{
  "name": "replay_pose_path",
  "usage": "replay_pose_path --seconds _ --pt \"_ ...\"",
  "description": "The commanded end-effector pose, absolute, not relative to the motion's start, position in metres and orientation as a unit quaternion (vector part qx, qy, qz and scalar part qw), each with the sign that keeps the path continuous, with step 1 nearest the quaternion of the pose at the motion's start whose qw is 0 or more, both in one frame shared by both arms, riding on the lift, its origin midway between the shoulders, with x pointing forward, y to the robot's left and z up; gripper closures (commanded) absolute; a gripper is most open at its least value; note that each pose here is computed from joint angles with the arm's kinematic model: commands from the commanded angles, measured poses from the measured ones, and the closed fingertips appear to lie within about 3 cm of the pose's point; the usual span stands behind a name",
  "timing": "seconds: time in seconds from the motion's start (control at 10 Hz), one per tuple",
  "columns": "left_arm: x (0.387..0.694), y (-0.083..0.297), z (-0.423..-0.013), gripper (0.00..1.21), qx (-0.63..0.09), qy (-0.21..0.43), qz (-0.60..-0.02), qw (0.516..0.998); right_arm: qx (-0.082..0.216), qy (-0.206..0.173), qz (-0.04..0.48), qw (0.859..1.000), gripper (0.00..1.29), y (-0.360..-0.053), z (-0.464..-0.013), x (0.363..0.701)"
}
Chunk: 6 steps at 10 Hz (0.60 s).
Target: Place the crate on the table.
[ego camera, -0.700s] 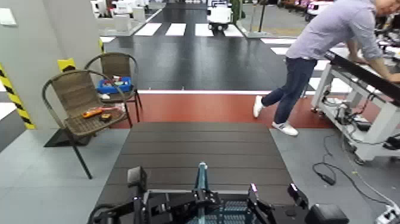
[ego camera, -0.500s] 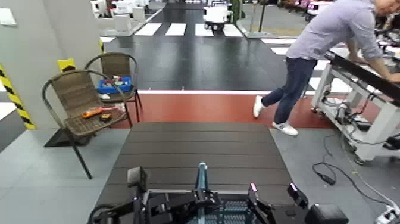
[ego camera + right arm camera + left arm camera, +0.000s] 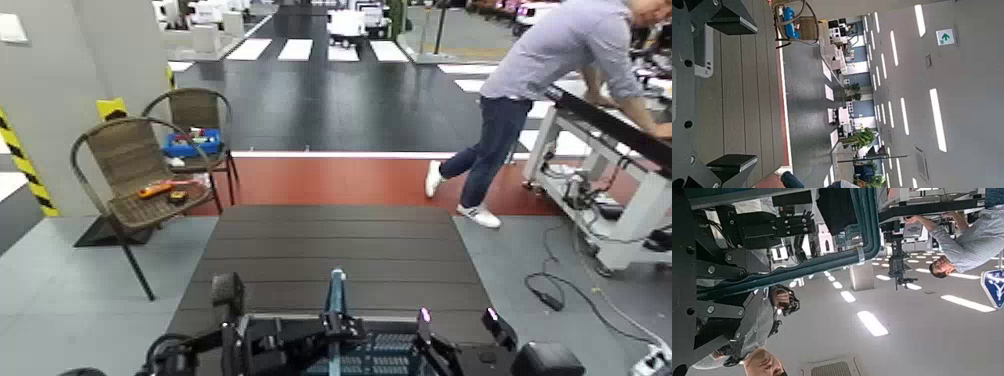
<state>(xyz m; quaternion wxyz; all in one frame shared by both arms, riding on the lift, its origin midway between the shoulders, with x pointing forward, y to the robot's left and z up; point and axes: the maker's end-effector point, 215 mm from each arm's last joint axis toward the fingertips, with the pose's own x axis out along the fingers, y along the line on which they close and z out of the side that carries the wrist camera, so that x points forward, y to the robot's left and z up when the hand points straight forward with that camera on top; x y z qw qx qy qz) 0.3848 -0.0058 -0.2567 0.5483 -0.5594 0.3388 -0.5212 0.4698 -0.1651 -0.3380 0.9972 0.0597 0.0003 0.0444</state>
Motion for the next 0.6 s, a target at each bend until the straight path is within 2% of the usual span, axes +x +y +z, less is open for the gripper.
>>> replay_pose_path --seconds 0.1,0.3,0.6 --pt "0.397 -0.004 -0.262 1.20 -0.544 0.351 -0.521 0.557 0.064 0.000 0.044 0.997 0.15 -0.165 -0.339 0.469" --pt "0.416 0.000 -0.277 1.20 -0.522 0.355 -0.516 0.579 0.064 0.001 0.044 0.997 0.15 -0.165 -0.340 0.469" --pt "0.442 -0.011 -0.283 1.20 -0.482 0.344 -0.541 0.597 0.065 -0.001 0.046 0.997 0.15 -0.164 -0.338 0.471"
